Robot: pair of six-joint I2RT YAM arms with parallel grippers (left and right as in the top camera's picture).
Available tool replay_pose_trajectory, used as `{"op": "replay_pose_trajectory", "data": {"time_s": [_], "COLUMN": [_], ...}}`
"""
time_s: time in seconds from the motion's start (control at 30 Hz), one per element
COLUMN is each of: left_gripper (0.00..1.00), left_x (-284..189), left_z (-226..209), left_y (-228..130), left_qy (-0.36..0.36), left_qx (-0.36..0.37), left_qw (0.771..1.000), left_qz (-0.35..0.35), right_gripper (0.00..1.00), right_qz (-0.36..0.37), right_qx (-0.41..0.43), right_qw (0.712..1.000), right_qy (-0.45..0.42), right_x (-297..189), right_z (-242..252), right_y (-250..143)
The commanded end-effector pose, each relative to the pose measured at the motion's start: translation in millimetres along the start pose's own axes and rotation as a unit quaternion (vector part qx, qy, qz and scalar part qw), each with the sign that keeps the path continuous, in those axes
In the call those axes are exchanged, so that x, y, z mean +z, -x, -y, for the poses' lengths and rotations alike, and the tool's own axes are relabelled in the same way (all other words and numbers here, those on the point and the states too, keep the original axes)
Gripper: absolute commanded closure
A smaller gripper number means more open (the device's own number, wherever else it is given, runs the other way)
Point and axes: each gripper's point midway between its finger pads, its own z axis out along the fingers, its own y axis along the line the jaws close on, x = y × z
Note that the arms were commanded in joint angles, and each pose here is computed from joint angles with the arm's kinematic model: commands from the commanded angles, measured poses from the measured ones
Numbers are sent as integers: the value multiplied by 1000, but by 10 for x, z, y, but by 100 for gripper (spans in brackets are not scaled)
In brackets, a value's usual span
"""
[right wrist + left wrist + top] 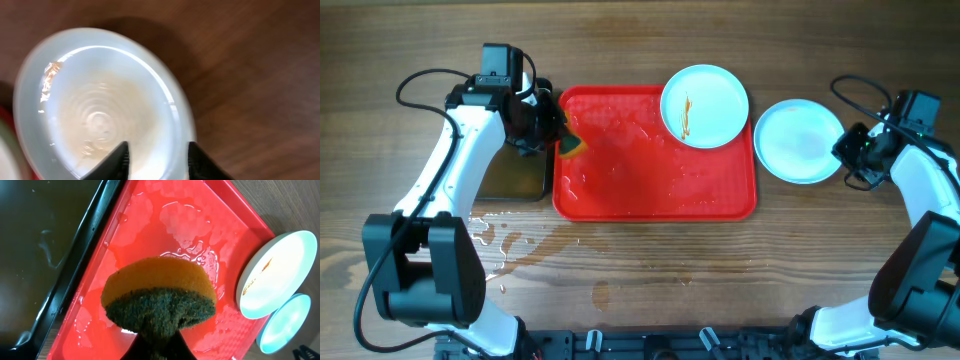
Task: Clean dirty plates on tray and stack at the side
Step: 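Grasp the last plate with the right gripper and drag it to tray center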
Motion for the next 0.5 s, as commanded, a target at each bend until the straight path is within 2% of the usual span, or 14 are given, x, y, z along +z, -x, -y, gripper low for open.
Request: {"op": "replay_pose_trajectory", "data": {"time_s": [0.0, 0.13, 0.23, 0.33, 0.37, 0.47], "left_gripper": [96, 96, 96, 96, 96, 96], "left_x": [-68, -68, -52, -30, -20, -6], "left_z": [57, 58, 94, 150, 178, 223], "left_y": [14, 15, -21, -57, -73, -100], "left_qy": [-7, -7, -7, -8, -9, -12], "left_qx": [18, 18, 26, 36, 40, 47], "left_qw": [1000, 1000, 1000, 999, 999, 999], "left_qz": [10, 11, 8, 8, 8, 7], "right_gripper": [54, 54, 47, 44, 48, 68], "right_qz": [-21, -12, 11, 5, -8, -47], "right_qx": [-3, -82, -148, -183, -184, -174], "right_qw": [993, 983, 980, 979, 980, 983], "right_qy": [119, 164, 130, 86, 74, 43], "right_x": [-115, -303, -273, -39, 74, 386], "right_z": [-479, -1201, -1787, -2066, -2066, -1929], "right_y": [46, 31, -289, -698, -795, -965]}}
